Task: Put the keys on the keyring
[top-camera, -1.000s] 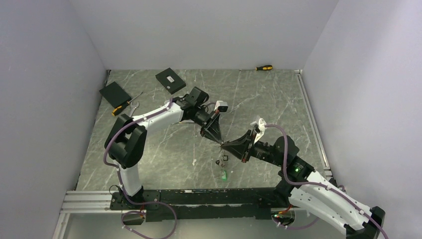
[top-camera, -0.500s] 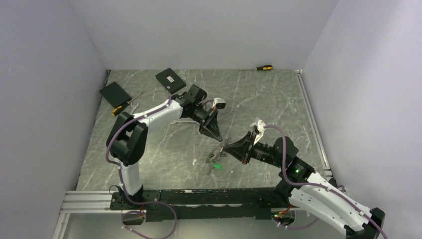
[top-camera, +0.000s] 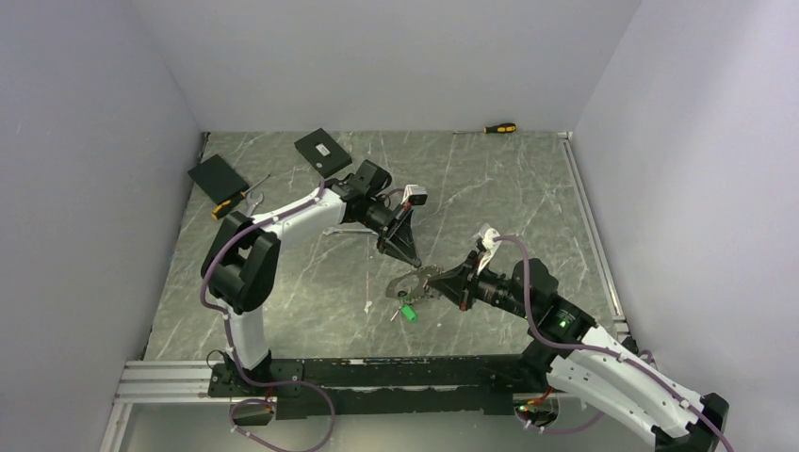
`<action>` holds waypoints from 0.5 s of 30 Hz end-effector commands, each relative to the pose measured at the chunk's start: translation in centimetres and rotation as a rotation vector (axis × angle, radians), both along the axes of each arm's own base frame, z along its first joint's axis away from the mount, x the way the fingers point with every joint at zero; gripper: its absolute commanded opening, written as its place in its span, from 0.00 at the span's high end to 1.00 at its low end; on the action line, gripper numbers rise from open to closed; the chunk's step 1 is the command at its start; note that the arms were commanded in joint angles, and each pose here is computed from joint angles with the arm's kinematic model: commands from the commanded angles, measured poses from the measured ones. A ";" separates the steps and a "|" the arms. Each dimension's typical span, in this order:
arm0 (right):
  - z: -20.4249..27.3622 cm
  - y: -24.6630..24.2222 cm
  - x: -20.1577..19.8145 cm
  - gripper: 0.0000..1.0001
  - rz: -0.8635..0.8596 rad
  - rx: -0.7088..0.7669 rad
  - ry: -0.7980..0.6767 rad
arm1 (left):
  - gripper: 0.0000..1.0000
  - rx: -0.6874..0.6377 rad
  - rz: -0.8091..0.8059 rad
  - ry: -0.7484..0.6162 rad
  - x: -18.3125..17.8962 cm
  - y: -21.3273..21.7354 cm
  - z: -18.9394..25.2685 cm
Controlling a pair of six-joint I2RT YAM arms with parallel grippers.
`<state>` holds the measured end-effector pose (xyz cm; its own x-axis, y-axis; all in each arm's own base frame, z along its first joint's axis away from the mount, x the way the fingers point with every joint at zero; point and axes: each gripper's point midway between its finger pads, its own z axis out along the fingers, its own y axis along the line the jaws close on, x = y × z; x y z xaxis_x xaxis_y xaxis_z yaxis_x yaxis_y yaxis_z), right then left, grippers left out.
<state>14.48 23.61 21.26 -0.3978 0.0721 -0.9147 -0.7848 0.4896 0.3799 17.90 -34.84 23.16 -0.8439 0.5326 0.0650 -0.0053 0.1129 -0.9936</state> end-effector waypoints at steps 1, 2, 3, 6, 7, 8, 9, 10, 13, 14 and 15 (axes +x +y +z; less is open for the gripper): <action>-0.1 -0.4 0.8 1.00 -0.054 -0.002 -0.004 | 1.00 -0.085 -0.022 -0.061 -0.4 0.4 2.6; -0.2 -0.5 1.0 1.00 -0.067 -0.006 -0.001 | 1.00 -0.077 -0.019 -0.058 -0.3 0.4 2.4; -0.3 -0.6 1.2 1.00 -0.081 -0.011 0.002 | 1.00 -0.076 -0.019 -0.059 -0.2 0.4 2.2; -0.8 -1.0 1.9 1.00 -0.128 -0.035 0.016 | 1.00 -0.031 -0.002 -0.042 0.3 0.1 1.0; -1.2 -1.1 2.2 1.00 -0.145 -0.047 0.025 | 1.00 0.001 0.013 -0.032 0.7 0.0 0.2; -1.6 -1.3 2.5 1.00 -0.160 -0.060 0.034 | 1.00 0.051 0.036 -0.025 1.2 0.0 -1.0; -1.9 -1.4 2.7 1.00 -0.179 -0.074 0.044 | 1.00 0.095 0.050 -0.007 1.7 0.1 -2.2; -2.3 -1.6 3.0 1.00 -0.196 -0.086 0.054 | 1.00 0.134 0.063 0.008 2.1 0.2 -3.4; -3.7 -2.0 3.7 1.00 -0.246 -0.122 0.085 | 1.00 0.229 0.089 0.063 3.1 0.4 -6.7; -4.1 -2.0 3.9 1.00 -0.259 -0.134 0.097 | 0.99 0.233 0.090 0.086 3.4 0.3 -7.4; -4.3 -2.0 4.0 1.00 -0.261 -0.138 0.102 | 0.97 0.240 0.090 0.103 3.6 0.3 -8.1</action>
<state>17.27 22.14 17.49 -0.4635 0.0394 -0.8852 -0.6487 0.6654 0.3693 20.50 -34.97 18.38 -0.8731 0.4504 0.1864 -0.0677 0.2667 -0.9614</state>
